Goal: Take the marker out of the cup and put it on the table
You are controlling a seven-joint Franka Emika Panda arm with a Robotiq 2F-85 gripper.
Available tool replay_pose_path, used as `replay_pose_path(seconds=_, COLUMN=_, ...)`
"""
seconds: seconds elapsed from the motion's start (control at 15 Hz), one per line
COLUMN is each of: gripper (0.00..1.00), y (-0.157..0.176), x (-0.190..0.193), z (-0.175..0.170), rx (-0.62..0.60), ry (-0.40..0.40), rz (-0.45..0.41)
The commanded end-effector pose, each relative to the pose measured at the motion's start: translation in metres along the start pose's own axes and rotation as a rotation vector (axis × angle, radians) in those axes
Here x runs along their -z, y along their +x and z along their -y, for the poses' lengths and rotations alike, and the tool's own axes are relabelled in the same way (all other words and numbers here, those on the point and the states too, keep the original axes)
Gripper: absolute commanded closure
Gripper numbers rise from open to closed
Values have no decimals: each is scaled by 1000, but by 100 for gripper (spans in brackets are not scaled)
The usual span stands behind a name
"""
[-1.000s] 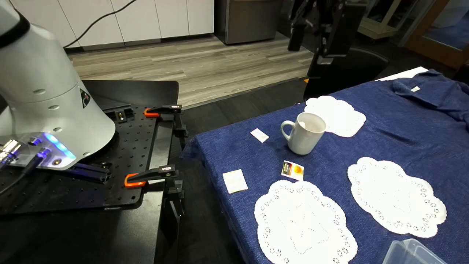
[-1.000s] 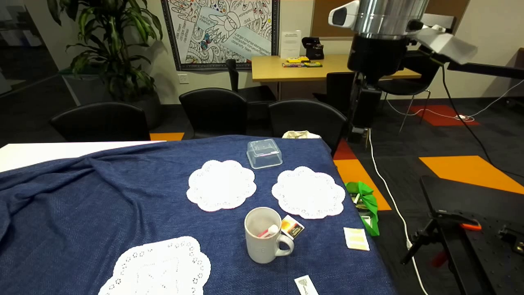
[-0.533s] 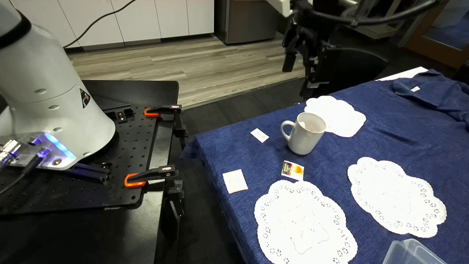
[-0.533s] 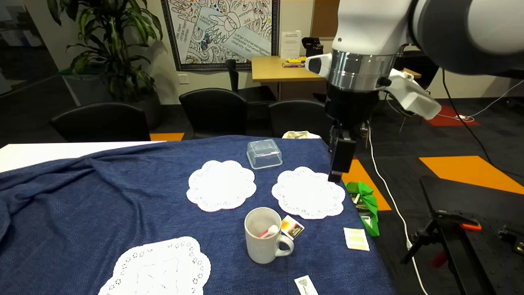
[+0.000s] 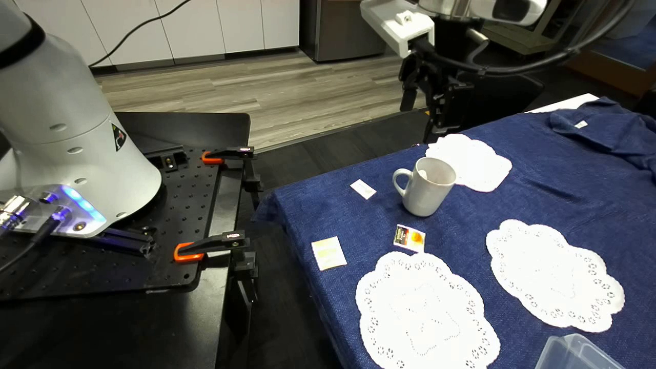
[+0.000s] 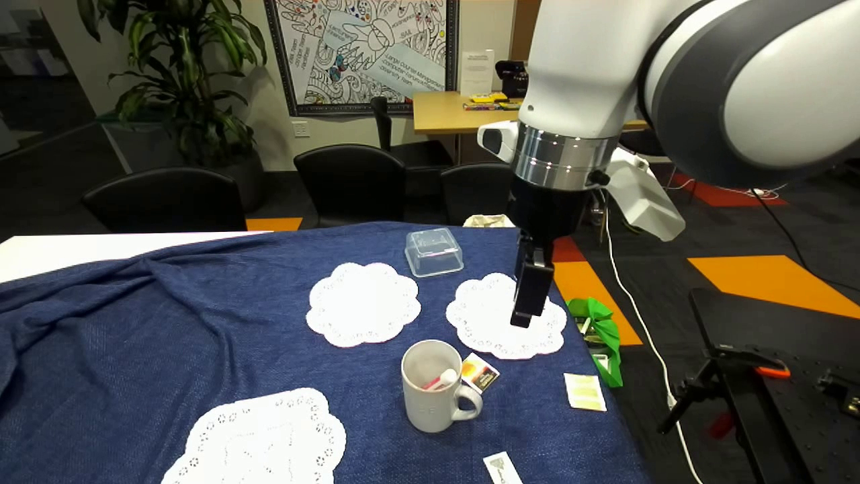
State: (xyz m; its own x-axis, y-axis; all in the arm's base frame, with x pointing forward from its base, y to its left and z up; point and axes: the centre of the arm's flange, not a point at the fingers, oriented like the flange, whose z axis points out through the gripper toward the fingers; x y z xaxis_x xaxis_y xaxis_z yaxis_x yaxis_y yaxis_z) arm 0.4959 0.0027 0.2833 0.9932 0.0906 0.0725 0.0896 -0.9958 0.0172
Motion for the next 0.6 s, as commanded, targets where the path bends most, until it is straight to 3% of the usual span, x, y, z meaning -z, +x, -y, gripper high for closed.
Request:
replay_pose_path(seconds=0.0, gripper=0, y=0, x=0, z=0, rx=0, ry=0, rz=-1)
replay_pose_path(seconds=0.4, gripper=0, y=26, x=-12, z=-18, rx=-52, ry=0, rz=-21)
replay_pose_path(seconds=0.47, gripper=2, y=32, x=-15, z=-19, rx=-50, ry=1, rz=-20)
replay_pose_path(seconds=0.53, gripper=11, y=36, x=-20, z=-19, rx=-47, ry=3, rz=-11)
